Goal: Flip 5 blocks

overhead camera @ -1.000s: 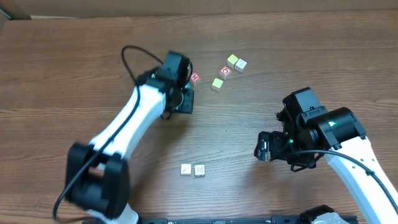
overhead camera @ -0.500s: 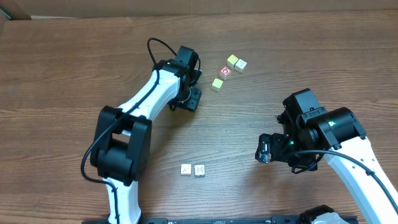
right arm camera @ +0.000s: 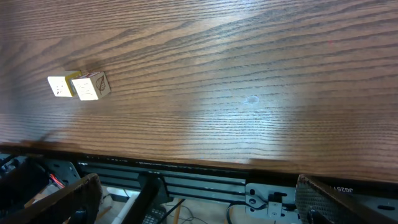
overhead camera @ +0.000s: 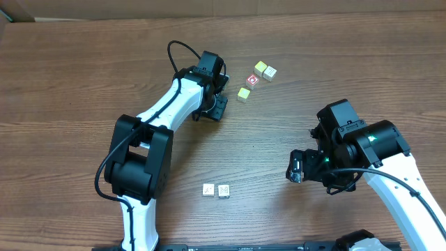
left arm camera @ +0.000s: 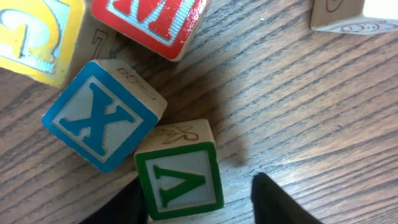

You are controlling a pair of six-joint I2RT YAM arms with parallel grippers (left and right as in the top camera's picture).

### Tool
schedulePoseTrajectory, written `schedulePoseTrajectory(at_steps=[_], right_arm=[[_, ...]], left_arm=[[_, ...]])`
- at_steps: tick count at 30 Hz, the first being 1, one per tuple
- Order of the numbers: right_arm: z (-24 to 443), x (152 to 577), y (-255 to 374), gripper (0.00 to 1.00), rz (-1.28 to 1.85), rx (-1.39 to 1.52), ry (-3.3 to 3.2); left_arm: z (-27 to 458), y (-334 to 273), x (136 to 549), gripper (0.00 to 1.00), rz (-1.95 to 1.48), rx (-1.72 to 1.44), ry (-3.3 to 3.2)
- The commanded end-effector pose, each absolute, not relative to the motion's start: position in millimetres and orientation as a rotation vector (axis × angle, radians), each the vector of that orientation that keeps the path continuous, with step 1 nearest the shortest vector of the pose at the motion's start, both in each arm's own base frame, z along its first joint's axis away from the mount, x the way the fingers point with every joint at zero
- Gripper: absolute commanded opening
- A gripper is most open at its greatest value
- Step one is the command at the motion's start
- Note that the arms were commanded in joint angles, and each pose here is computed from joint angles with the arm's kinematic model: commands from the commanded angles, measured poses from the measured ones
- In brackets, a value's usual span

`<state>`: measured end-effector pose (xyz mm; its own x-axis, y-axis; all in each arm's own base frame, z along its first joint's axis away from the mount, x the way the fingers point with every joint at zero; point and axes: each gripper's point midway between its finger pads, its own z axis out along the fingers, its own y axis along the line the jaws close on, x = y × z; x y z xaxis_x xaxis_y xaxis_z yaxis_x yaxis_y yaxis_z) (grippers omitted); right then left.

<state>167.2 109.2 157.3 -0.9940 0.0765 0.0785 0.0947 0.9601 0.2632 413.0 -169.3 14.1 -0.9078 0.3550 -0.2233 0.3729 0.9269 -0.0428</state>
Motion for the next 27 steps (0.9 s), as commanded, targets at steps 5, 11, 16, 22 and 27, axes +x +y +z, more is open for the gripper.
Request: schedulePoseTrajectory(at_steps=[5, 11, 16, 22, 27], right_arm=[[167, 172, 112, 1.0, -0.446, -0.112, -3.079], [167, 172, 112, 1.0, -0.447, -0.116, -3.079], [167, 172, 112, 1.0, -0.447, -0.116, -3.079], [167, 172, 112, 1.0, -0.446, -0.116, -3.079], [168, 171, 114, 1.0, -0.456, -0.115, -3.075]], left_arm=[[19, -168, 424, 0.38, -0.113, 0.536, 2.849], [21, -167, 426, 0.32, -0.105, 0.518, 2.844], [32, -170, 433, 0.28, -0.111, 0.504, 2.83], [55, -173, 441, 0.24, -0.116, 0.488, 2.821], [67, -171, 435, 0.16, -0.111, 0.465, 2.862]])
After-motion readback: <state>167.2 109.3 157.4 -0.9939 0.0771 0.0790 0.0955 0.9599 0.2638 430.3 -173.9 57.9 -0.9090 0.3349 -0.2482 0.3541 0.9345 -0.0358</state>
